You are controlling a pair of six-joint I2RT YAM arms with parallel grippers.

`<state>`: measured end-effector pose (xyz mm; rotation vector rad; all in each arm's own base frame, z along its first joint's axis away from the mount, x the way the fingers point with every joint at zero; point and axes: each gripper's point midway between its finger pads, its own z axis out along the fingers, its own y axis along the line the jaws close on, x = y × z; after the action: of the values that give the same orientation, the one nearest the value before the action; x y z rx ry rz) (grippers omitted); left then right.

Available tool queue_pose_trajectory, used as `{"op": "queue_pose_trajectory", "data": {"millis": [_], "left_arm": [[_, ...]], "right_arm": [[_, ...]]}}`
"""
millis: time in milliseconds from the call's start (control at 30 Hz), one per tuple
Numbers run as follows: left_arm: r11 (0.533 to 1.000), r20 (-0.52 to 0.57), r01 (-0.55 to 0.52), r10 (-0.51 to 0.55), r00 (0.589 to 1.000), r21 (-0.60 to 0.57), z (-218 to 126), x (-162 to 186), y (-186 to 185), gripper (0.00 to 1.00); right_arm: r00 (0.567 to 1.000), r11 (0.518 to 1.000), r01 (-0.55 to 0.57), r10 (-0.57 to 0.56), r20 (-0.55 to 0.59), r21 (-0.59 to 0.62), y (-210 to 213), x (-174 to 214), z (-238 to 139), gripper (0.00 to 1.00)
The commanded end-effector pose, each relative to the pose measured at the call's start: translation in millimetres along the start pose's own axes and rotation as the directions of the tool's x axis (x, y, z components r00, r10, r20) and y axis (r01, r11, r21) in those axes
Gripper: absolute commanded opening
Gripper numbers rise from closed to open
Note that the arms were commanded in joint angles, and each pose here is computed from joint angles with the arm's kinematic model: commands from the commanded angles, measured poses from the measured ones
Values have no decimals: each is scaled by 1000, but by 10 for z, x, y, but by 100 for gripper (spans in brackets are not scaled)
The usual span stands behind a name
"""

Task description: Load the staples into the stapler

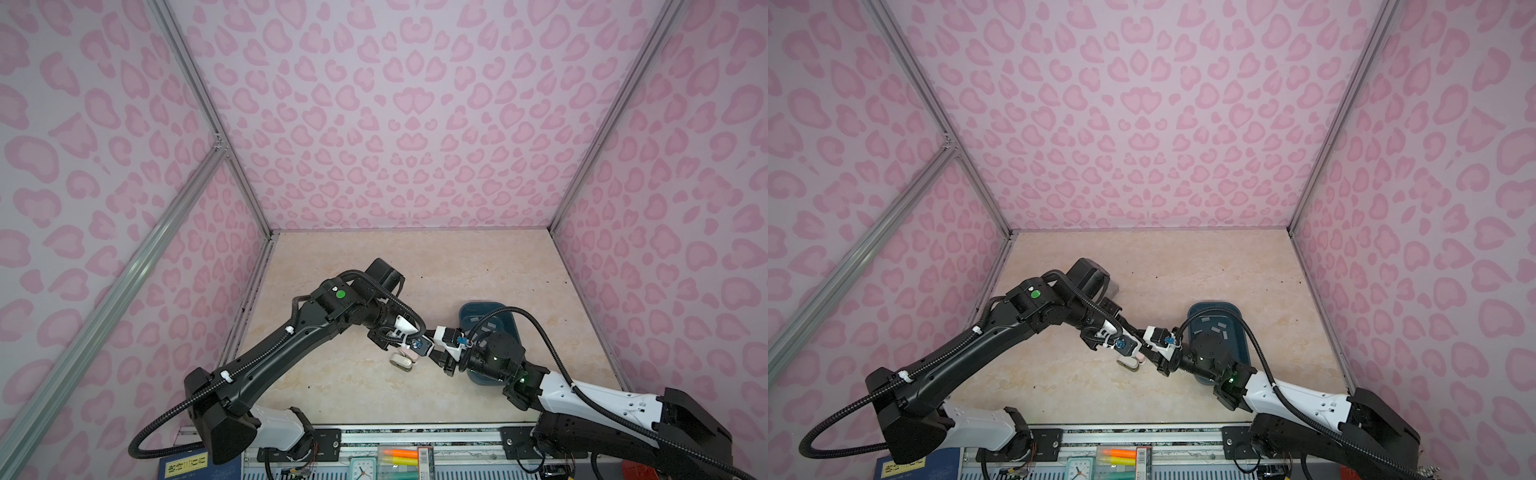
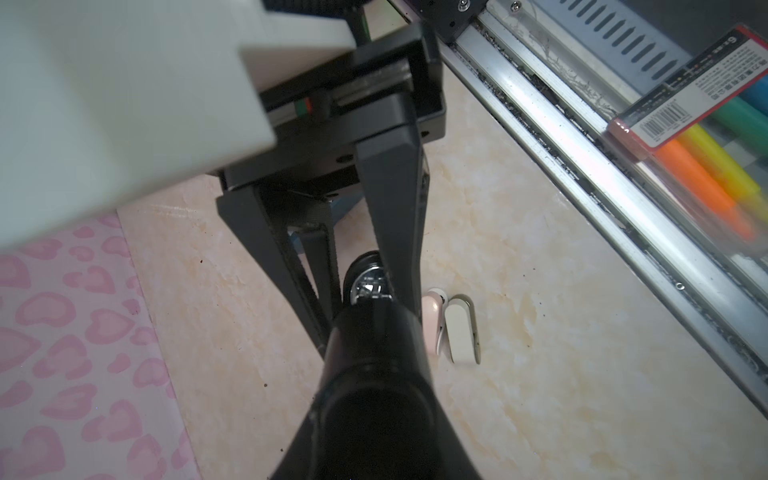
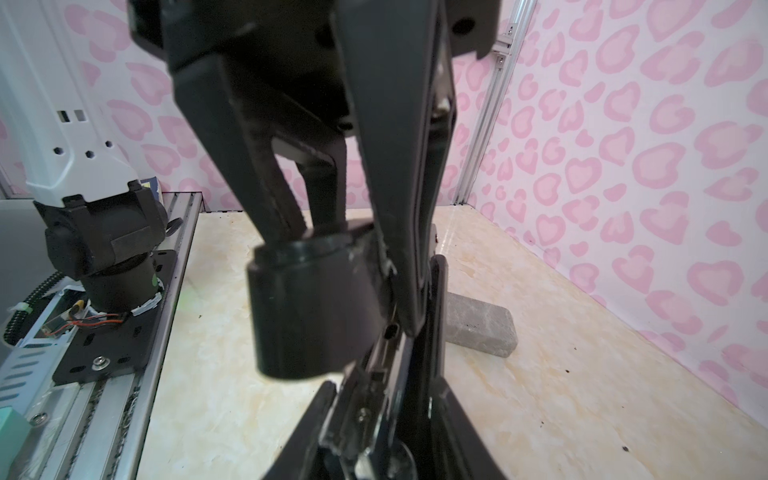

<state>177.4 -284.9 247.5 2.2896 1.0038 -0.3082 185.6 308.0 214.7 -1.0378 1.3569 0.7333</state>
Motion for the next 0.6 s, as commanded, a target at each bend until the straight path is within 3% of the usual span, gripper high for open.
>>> {"op": "queue_pose_trajectory", "data": {"millis": [0,367,567], "left_arm": [[1000,129,-15,14,992,11,-127,-268,-43,4],[1000,253,-25,27,967,-12,-280,-491,-83,4],[1000,245,3,-5,969,8,-232,-465,-60,4]], "right_arm": [[999,999,-9,11,-37,43,-79,77,23,31],[1000,1000,-8,8,-30,28,-54,60,24,39],[1000,999,-13,14,-15,29,-53,34,13,38]]}}
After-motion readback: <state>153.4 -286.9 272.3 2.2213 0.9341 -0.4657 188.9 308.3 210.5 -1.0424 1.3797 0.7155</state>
